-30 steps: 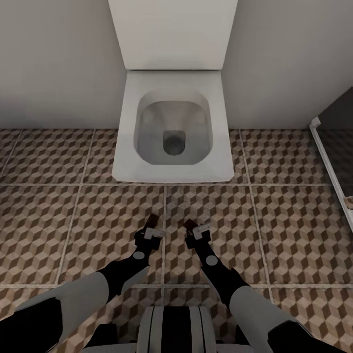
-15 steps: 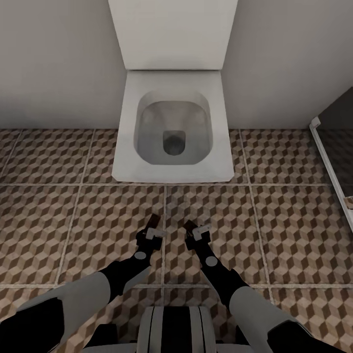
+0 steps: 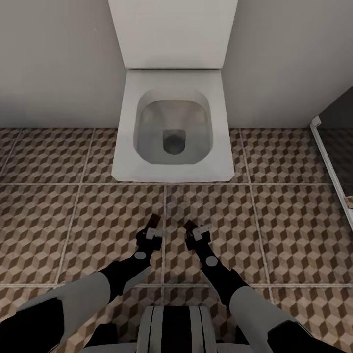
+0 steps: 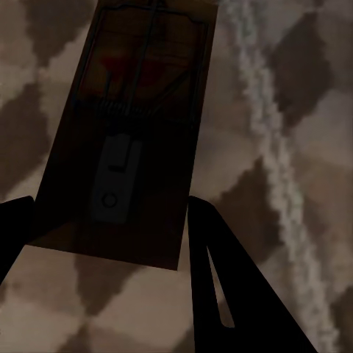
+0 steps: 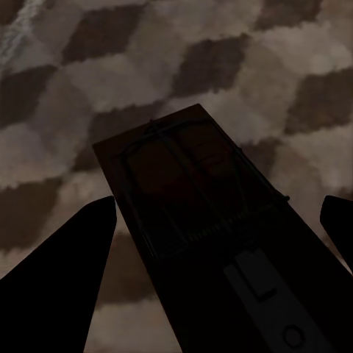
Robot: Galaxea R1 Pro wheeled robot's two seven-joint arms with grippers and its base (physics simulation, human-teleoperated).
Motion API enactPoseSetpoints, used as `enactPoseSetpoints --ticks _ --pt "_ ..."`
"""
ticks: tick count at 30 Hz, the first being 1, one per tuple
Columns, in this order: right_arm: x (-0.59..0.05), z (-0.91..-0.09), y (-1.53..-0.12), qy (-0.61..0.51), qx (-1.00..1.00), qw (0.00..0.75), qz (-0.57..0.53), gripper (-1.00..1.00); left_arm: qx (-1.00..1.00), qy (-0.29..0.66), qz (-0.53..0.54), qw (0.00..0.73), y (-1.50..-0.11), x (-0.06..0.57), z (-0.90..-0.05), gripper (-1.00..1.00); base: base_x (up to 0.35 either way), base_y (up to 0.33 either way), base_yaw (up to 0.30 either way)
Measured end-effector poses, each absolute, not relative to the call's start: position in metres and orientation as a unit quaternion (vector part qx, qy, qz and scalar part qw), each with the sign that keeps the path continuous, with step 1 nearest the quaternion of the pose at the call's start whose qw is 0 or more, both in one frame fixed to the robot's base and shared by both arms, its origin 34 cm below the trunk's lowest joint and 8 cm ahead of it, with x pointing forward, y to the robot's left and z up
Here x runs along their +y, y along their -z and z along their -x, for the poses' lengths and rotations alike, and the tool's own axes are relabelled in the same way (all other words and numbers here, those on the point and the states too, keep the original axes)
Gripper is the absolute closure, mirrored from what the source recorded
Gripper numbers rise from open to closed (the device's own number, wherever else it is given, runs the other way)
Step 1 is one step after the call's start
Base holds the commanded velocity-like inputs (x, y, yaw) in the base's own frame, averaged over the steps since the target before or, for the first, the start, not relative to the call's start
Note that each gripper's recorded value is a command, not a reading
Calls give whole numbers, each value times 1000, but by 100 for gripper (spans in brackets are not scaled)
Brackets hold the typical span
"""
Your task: Take the four mousetraps from the cabinet in the bathroom and place them on the bathroom floor. Make sure all four end up on the same floor surface, and ensure that at least two of them are either under or directly next to the same bathroom sink.
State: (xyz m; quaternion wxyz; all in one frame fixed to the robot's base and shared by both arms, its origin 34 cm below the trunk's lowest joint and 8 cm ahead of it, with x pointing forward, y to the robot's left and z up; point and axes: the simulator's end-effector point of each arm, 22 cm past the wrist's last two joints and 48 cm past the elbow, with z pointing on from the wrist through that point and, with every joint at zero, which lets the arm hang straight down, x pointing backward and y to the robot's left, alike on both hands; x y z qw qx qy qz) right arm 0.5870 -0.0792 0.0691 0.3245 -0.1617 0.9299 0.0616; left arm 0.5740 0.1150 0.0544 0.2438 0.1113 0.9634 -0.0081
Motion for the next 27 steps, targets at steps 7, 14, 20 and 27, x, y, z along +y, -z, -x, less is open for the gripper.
enactPoseSetpoints --ticks 7,14,20,27 --pt "-79 -587 -69 -62 930 324 162 100 963 8 -111 244 -54 115 -574 100 0 0 0" --pt "-79 -587 -69 -62 930 325 162 100 963 7 -112 243 -54 116 -574 100 76 0 0" --pt "-79 -587 -69 -62 930 325 162 100 964 7 -112 243 -54 116 -574 100 156 0 0" --pt "-79 -587 -69 -62 930 324 162 100 964 5 -112 243 -53 118 -573 100 30 0 0"
